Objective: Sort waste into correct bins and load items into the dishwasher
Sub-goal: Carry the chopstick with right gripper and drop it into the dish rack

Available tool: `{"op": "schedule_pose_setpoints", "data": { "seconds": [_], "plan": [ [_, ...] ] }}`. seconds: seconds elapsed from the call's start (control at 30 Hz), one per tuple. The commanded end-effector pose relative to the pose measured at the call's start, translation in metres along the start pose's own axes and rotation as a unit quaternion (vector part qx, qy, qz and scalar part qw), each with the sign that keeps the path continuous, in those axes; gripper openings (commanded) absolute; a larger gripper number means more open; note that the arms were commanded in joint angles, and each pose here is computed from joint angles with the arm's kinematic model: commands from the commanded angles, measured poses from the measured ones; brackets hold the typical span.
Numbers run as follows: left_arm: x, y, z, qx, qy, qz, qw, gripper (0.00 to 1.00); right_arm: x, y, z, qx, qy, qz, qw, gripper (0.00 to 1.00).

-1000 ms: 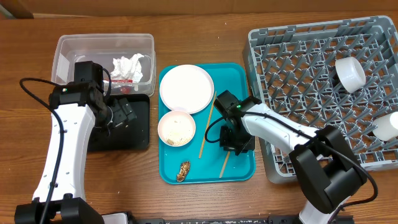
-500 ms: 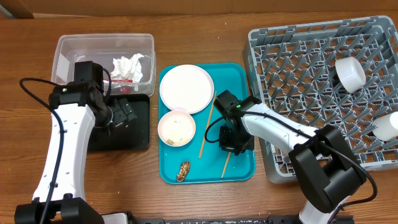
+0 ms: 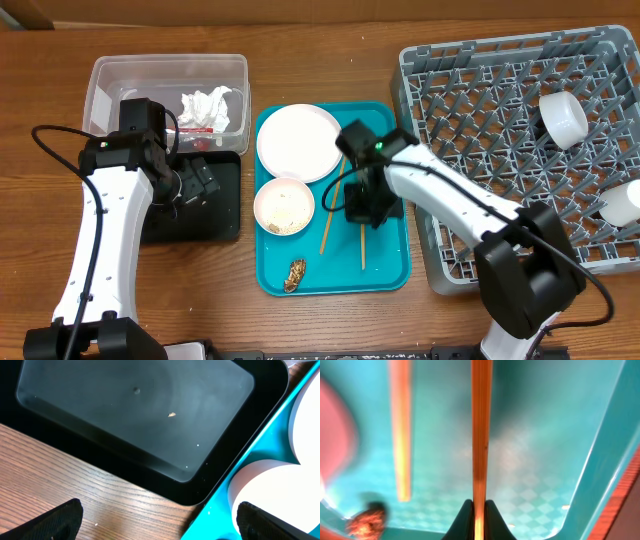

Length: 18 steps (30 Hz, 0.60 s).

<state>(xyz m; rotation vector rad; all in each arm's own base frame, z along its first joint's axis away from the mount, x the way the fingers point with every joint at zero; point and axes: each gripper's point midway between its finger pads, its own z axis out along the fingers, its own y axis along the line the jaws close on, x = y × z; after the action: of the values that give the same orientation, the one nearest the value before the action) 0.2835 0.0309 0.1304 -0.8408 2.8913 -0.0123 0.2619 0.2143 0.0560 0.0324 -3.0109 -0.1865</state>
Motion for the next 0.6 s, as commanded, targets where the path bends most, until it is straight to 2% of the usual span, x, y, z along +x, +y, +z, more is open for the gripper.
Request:
{"op": "schedule_pose_setpoints", "data": {
  "seconds": [0.0,0.23,0.57],
  "plan": [
    [-0.002,-0.001,-0.007,0.009,-0.009,-0.009,1.000,1.00,-0.027,-0.001,-0.067,-0.013,-0.085,-0.046,0.995,0.04],
    [-0.002,-0.001,-0.007,0.009,-0.009,-0.009,1.000,1.00,-0.047,-0.065,-0.120,0.065,-0.138,-0.054,0.987,0.04],
    [-0.002,-0.001,-0.007,0.009,-0.009,-0.009,1.000,1.00,-0.045,-0.132,-0.111,0.094,-0.087,-0.069,0.989,0.04]
  ]
}}
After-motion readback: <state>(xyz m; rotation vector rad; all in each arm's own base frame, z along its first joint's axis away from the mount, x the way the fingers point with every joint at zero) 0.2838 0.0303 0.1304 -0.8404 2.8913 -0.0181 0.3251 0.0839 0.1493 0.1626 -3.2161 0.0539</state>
